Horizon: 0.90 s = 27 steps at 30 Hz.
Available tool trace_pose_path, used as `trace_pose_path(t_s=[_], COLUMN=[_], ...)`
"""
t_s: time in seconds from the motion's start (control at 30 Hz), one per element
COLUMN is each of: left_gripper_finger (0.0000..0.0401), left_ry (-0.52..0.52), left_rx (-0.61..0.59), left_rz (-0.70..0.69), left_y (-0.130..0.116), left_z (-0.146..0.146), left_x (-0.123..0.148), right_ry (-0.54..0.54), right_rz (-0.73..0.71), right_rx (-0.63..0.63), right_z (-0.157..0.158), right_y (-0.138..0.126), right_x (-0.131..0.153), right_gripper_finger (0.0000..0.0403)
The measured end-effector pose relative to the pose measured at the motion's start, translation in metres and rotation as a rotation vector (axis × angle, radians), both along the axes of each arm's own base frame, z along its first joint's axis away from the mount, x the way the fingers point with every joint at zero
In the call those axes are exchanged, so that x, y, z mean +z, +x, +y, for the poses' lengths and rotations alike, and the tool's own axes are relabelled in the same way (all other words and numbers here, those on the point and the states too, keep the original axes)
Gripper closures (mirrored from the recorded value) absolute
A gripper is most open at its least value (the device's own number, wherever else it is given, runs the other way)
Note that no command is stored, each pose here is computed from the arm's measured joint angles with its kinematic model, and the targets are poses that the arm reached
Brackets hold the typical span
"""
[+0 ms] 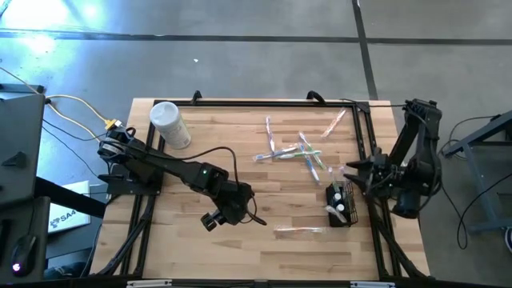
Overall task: Pick & Place toothbrushing station
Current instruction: Put the bottom orange toothbrush into the black mesh organizer
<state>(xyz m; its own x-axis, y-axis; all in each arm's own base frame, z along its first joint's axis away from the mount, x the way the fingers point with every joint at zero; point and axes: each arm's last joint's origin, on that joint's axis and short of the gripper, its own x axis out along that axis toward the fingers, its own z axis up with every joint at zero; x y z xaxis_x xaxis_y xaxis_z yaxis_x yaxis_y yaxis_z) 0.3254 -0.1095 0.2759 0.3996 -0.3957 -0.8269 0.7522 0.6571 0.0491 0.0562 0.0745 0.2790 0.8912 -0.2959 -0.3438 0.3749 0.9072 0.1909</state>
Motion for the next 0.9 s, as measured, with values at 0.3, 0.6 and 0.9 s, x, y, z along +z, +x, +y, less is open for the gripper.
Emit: trace_pose_path(t_s=[0.3, 0.6, 0.9], left_gripper_finger=[0.0228, 0.0228, 0.0228], left_ry=[-0.043, -0.304, -0.250], left_rx=[-0.004, -0.012, 0.097], left_rz=[0.008, -0.027, -0.042], left_y=[0.000, 0.017, 0.031], left_z=[-0.001, -0.019, -0.023], left_x=[0.001, 0.002, -0.016], right_ry=[-0.102, -0.215, -0.304], right_rz=[-0.117, -0.143, -0.124], right_rx=[0.092, 0.195, 0.213], right_z=[0.020, 0.054, 0.081], right_y=[0.008, 0.021, 0.031], right_x=[0.027, 0.041, 0.032], right_gripper_finger=[0.0233, 0.0231, 0.0232])
